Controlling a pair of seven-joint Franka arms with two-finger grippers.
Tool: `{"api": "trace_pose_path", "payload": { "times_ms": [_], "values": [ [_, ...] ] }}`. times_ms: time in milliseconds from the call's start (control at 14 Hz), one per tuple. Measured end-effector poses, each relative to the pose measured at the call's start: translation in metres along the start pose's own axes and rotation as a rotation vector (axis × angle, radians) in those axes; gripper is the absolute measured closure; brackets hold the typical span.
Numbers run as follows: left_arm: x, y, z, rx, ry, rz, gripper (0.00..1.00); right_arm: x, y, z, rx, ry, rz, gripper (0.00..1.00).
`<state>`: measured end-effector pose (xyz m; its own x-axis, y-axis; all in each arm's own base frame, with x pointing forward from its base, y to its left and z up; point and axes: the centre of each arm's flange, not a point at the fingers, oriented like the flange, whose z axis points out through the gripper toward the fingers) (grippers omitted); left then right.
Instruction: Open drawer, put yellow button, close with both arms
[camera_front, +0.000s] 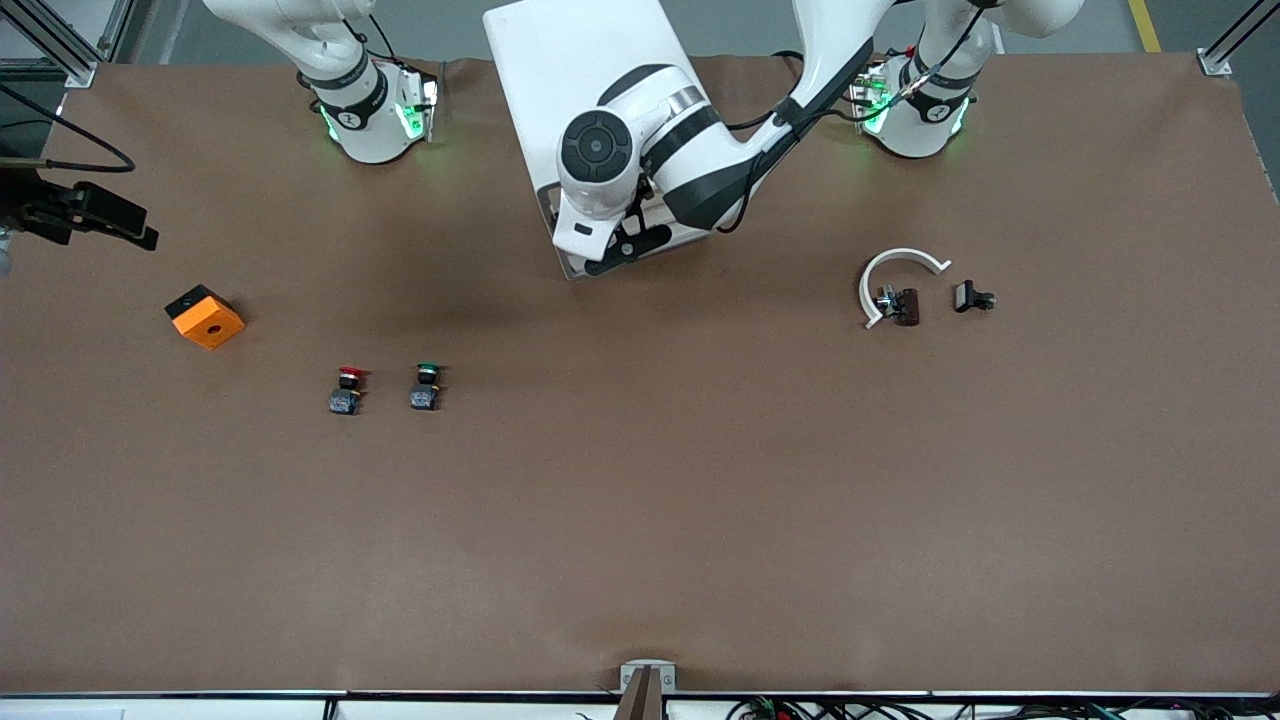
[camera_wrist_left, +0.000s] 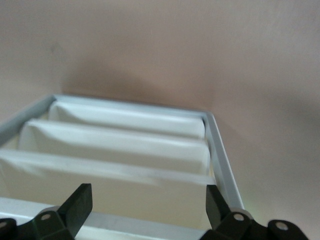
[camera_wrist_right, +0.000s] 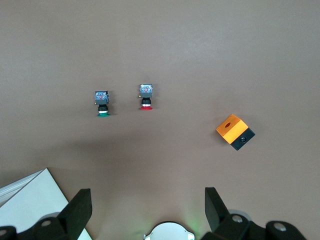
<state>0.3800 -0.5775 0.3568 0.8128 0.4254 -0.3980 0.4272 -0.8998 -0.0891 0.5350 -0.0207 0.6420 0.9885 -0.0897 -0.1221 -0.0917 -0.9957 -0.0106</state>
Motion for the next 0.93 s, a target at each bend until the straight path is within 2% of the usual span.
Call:
{"api": "trace_pose_path", "payload": {
  "times_ms": [358, 788, 931],
  "values": [
    [0.006, 0.000, 0.005, 0.000, -0.060, -0.029, 0.00, -0.003, 0.002, -0.006, 0.001, 0.012, 0.004, 0.00],
    [0.010, 0.000, 0.006, 0.001, -0.064, -0.036, 0.00, -0.026, 0.006, -0.004, 0.011, 0.071, 0.005, 0.00],
    [0.025, -0.002, 0.001, -0.007, -0.053, -0.044, 0.00, -0.037, 0.007, -0.007, 0.014, 0.083, 0.005, 0.00]
  ]
}}
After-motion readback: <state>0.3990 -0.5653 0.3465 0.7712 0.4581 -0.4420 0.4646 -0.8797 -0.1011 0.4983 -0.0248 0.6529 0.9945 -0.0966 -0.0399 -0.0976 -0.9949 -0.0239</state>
